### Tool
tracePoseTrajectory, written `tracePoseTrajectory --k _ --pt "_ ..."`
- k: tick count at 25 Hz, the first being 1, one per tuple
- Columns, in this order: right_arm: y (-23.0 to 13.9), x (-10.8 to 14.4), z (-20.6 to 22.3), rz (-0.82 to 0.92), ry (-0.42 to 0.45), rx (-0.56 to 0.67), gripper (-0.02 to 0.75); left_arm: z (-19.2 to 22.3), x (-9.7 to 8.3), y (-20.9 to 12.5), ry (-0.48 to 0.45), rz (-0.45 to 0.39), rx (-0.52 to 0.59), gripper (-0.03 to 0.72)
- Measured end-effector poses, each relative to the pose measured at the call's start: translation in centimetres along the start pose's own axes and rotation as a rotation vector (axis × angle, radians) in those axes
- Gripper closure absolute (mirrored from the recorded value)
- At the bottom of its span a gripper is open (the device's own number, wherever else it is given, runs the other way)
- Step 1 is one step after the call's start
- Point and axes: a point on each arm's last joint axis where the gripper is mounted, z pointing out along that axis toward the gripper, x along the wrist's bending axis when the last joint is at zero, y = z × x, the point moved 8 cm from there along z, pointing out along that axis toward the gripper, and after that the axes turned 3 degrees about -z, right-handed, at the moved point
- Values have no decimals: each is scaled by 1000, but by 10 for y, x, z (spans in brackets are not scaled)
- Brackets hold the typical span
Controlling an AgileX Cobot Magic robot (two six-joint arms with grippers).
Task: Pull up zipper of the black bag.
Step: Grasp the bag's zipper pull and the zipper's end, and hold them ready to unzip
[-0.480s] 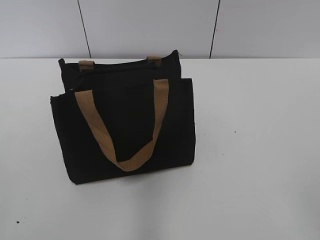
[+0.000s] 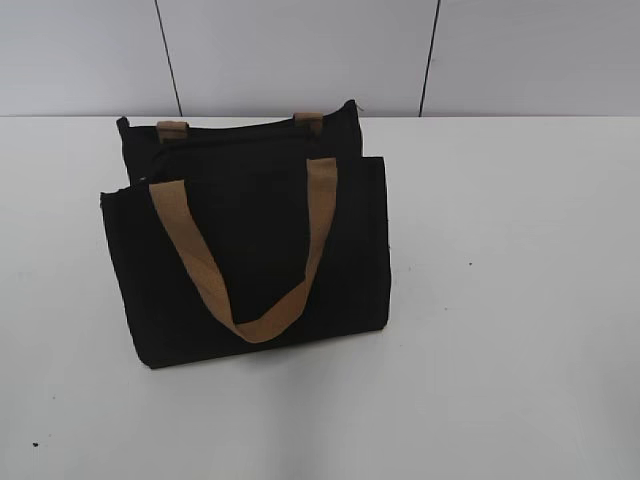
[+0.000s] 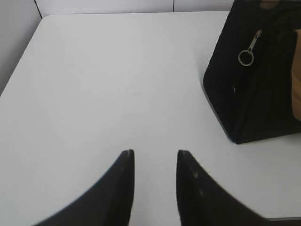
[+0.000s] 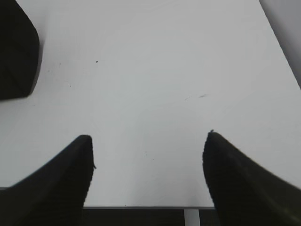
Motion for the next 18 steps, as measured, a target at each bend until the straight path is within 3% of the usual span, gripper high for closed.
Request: tracePoseTrajectory --k 18 --pt "0 0 0 0 0 0 181 0 0 1 0 0 -2 437"
